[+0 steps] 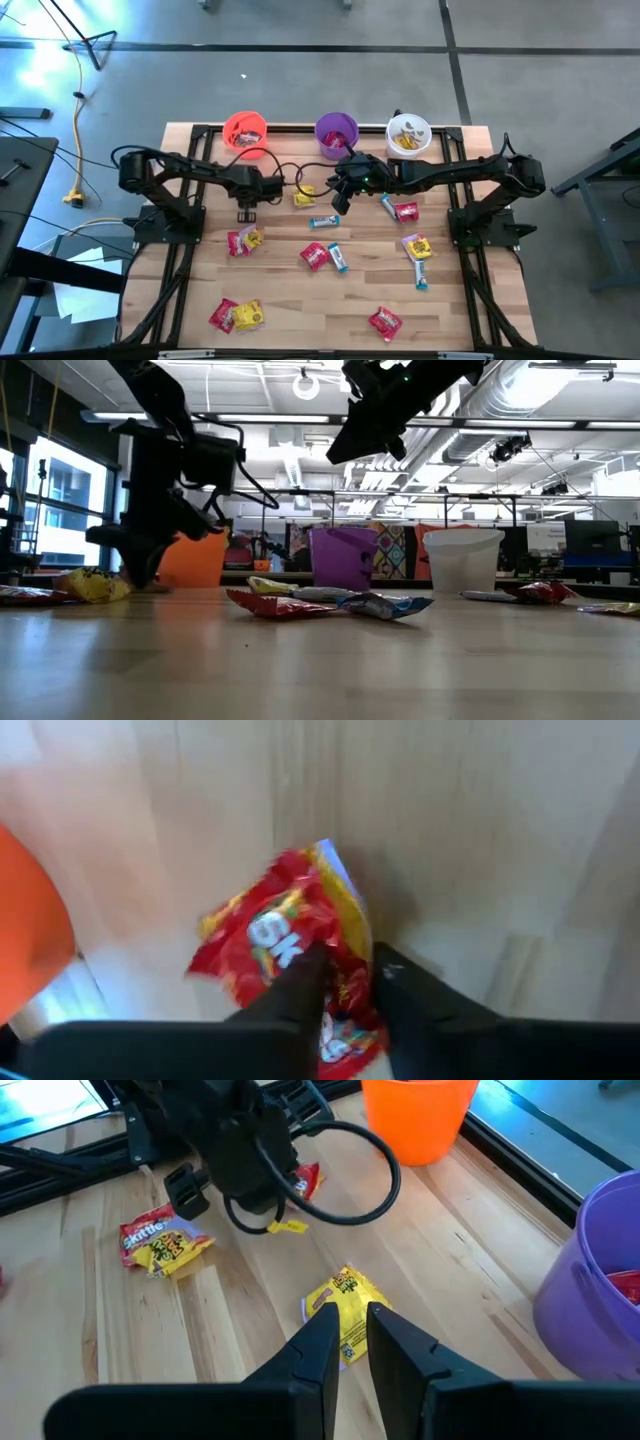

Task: Sort candy
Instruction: Put the red candy into the purple bucket

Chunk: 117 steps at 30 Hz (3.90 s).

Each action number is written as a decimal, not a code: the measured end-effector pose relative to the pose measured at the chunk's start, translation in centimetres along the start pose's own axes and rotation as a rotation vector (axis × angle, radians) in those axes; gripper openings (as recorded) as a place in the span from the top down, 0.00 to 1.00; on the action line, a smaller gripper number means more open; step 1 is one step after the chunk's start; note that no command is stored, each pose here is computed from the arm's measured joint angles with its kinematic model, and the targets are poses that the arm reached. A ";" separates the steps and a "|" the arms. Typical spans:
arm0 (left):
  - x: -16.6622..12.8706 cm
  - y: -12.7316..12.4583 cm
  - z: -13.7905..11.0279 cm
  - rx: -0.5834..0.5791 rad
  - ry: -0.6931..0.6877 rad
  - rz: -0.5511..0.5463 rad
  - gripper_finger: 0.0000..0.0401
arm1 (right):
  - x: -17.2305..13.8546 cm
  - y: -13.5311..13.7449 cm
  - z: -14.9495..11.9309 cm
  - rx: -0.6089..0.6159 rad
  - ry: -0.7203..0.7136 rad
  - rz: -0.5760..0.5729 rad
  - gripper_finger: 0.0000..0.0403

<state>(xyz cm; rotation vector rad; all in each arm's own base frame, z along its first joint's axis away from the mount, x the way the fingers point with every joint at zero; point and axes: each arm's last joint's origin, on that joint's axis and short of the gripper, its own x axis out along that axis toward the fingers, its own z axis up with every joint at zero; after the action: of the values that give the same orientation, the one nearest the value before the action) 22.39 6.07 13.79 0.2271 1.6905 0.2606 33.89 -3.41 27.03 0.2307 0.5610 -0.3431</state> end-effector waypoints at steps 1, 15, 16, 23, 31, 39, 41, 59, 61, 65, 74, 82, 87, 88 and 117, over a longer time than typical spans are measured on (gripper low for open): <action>-0.3 0.1 0.0 -0.001 -0.005 -0.002 0.90 | 0.0 0.0 0.0 0.000 -0.001 0.000 0.88; -6.6 2.9 1.0 -0.214 -0.255 -0.060 1.00 | -0.9 -0.1 0.5 -0.006 -0.023 0.005 0.88; -6.4 2.9 1.0 -0.225 -0.246 -0.046 1.00 | -0.9 -0.1 0.5 -0.006 -0.022 0.005 0.88; -3.8 1.8 0.5 -0.224 -0.159 -0.112 0.94 | -0.9 -0.1 0.4 -0.007 -0.019 0.004 0.88; -2.3 1.3 0.8 -0.195 -0.123 -0.127 0.82 | -0.9 -0.1 0.4 -0.007 -0.019 0.004 0.88; -2.2 1.3 0.9 -0.153 -0.124 -0.123 0.99 | -0.9 -0.1 0.4 -0.007 -0.019 0.005 0.88; -2.2 1.3 0.9 -0.151 -0.125 -0.123 0.98 | -0.9 -0.1 0.4 -0.007 -0.018 0.005 0.88; -10.4 4.0 1.1 -0.315 -0.469 -0.329 1.00 | -1.5 0.0 0.7 -0.013 -0.026 0.032 0.88; -10.7 4.0 0.9 -0.335 -0.481 -0.344 1.00 | -1.7 0.0 0.7 -0.016 -0.018 0.052 0.88; -10.0 3.1 0.5 -0.298 -0.424 -0.322 0.95 | -1.8 -0.1 0.5 -0.020 0.003 0.048 0.88; -4.3 2.1 0.3 -0.341 -0.289 -0.147 0.67 | -1.8 -0.2 0.5 -0.023 0.007 0.035 0.88; -0.7 4.4 0.8 -0.394 -0.158 -0.076 0.51 | -1.8 -0.2 0.5 -0.024 0.007 0.035 0.88; 1.1 4.5 1.1 -0.368 -0.082 -0.085 0.50 | -1.8 -0.2 0.5 -0.013 0.007 0.035 0.88; 1.3 4.6 1.2 -0.371 -0.071 -0.089 0.51 | -1.8 -0.2 0.5 -0.012 0.007 0.035 0.88; -11.5 12.0 6.9 -0.583 -0.848 -0.210 1.00 | -2.5 -0.3 0.7 -0.025 -0.006 0.035 0.88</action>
<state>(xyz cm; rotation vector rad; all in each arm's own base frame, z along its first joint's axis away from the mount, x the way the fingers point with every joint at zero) 30.81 14.39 27.44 -0.2538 0.7415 0.4149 32.15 -3.25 29.01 0.2149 0.5541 -0.3023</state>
